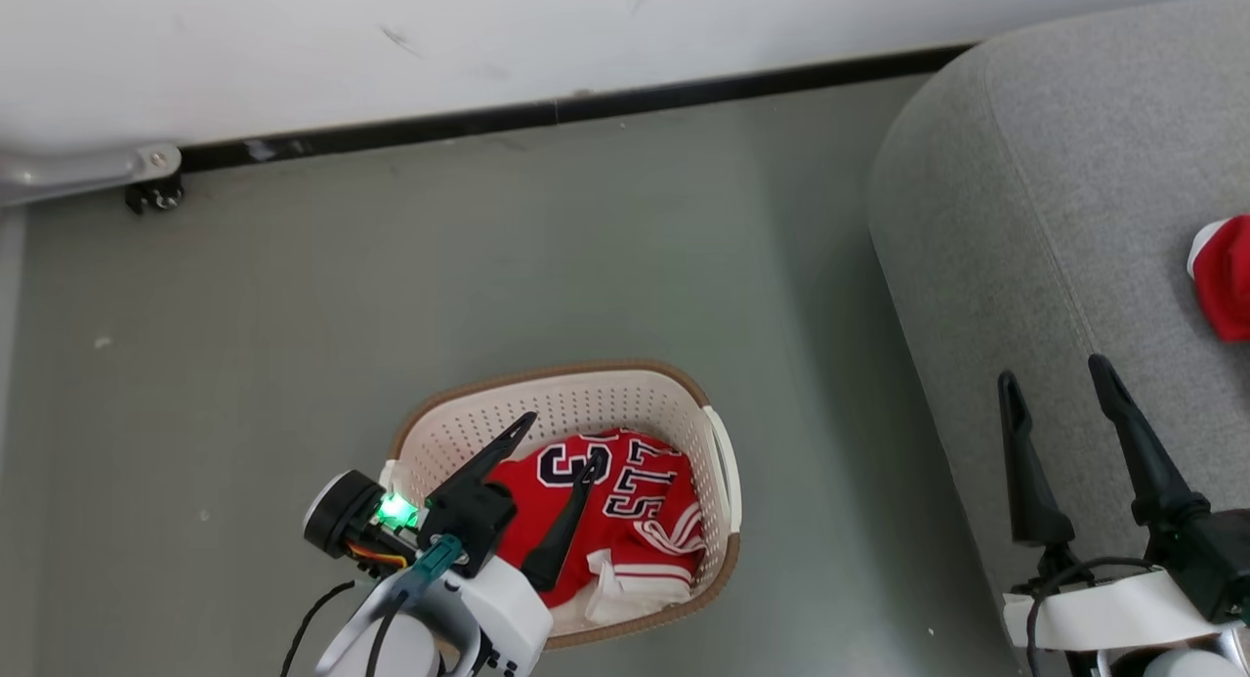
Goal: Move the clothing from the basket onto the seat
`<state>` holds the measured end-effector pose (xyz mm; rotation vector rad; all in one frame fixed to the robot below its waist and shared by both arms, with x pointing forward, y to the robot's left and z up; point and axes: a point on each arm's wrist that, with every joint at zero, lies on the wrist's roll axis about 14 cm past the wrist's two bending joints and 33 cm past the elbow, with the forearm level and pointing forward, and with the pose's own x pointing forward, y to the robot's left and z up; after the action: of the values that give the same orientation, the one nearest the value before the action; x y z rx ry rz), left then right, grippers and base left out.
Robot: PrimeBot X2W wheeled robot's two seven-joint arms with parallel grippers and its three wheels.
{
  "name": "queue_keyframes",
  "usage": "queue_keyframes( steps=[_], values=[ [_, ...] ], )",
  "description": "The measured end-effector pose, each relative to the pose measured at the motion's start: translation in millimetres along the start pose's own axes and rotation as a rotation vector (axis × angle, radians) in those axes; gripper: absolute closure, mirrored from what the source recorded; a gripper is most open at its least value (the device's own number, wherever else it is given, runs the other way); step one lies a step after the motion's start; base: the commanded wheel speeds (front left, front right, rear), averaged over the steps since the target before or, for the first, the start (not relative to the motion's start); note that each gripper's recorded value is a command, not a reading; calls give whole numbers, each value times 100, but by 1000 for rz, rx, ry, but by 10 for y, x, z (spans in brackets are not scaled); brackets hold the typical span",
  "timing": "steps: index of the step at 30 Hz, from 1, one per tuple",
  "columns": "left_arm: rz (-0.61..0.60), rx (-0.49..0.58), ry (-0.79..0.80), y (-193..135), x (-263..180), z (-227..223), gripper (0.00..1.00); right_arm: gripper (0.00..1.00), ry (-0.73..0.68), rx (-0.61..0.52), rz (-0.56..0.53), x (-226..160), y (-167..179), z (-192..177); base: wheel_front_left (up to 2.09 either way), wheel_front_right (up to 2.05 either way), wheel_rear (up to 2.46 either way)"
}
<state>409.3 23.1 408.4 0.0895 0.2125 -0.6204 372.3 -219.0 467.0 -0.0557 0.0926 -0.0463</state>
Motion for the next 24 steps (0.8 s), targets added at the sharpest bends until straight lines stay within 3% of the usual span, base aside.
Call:
queue_keyframes(
  steps=[24],
  values=[
    [-228, 107, 276, -228, 574, -1047, 0, 0, 19, -28, -94, 403, -324, -168, 0, 0, 0]
  ],
)
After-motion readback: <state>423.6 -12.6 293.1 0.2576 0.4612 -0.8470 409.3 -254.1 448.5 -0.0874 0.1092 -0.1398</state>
